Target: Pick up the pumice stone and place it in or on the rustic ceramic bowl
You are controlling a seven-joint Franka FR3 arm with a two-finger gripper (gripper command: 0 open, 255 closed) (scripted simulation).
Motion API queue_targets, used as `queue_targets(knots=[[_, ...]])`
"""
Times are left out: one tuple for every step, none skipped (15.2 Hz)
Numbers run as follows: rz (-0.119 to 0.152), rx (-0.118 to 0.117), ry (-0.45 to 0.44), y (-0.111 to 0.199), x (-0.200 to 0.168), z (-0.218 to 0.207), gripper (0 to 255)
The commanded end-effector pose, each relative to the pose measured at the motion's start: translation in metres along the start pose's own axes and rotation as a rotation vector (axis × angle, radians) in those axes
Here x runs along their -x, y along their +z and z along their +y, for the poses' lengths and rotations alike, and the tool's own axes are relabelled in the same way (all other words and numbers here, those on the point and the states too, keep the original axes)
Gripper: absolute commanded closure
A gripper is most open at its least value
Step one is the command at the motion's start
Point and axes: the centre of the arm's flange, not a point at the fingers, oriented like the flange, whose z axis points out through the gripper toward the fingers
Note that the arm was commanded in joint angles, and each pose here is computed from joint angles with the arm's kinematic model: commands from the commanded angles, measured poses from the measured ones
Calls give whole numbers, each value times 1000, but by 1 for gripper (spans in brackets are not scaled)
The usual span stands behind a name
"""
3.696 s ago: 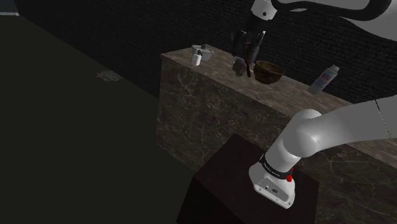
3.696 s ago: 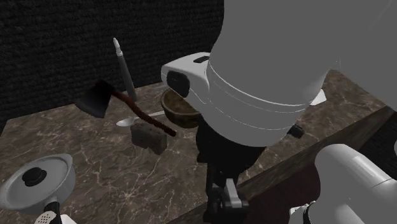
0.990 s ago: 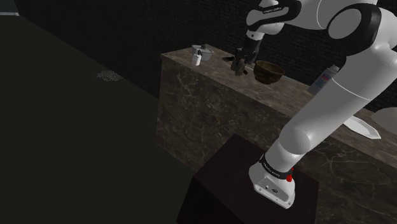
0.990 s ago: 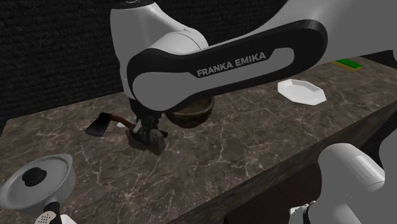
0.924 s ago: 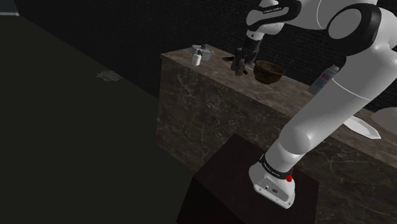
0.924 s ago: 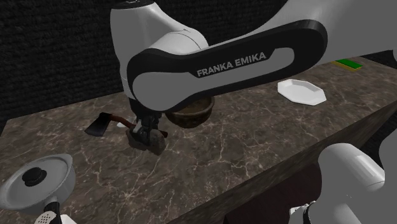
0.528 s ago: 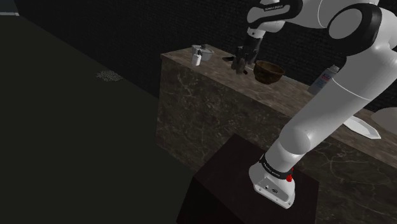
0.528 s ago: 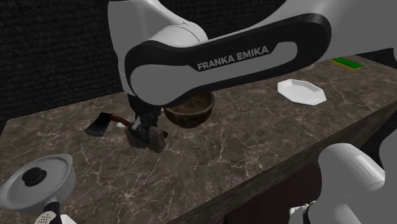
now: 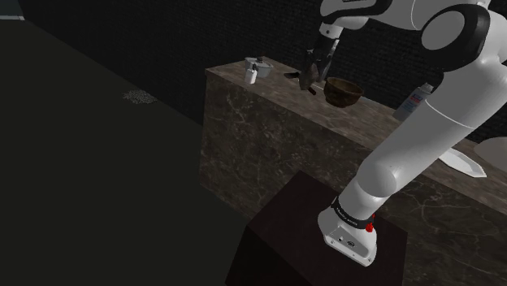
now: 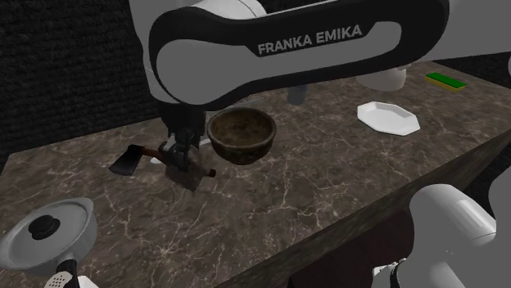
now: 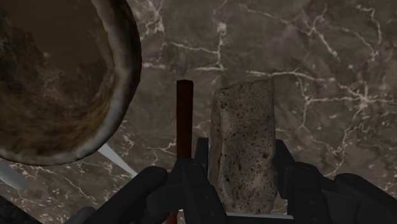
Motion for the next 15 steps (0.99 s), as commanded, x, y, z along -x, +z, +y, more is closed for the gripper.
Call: queue_targets(knots=[[0,0,0,-12,-1,1,255],[0,0,0,-17,-1,1,255],[0,0,0,-23,-2,1,255],[0,0,0,-28,-2,1,255],[0,0,0,-33,-3,1,255],[0,0,0,-38,-4,1,255],[0,0,0,-44,-4,2,255],[0,0,0,-49,-5,2,255],[0,0,0,-54,-5,2,255],[0,0,0,-59,-6,2,255],[0,0,0,-65,-6,2,255],[0,0,0,-70,-7,2,255],[0,0,0,-75,-7,2,255],[0,0,0,-80,-8,2,255],[0,0,0,-86,-8,2,255]])
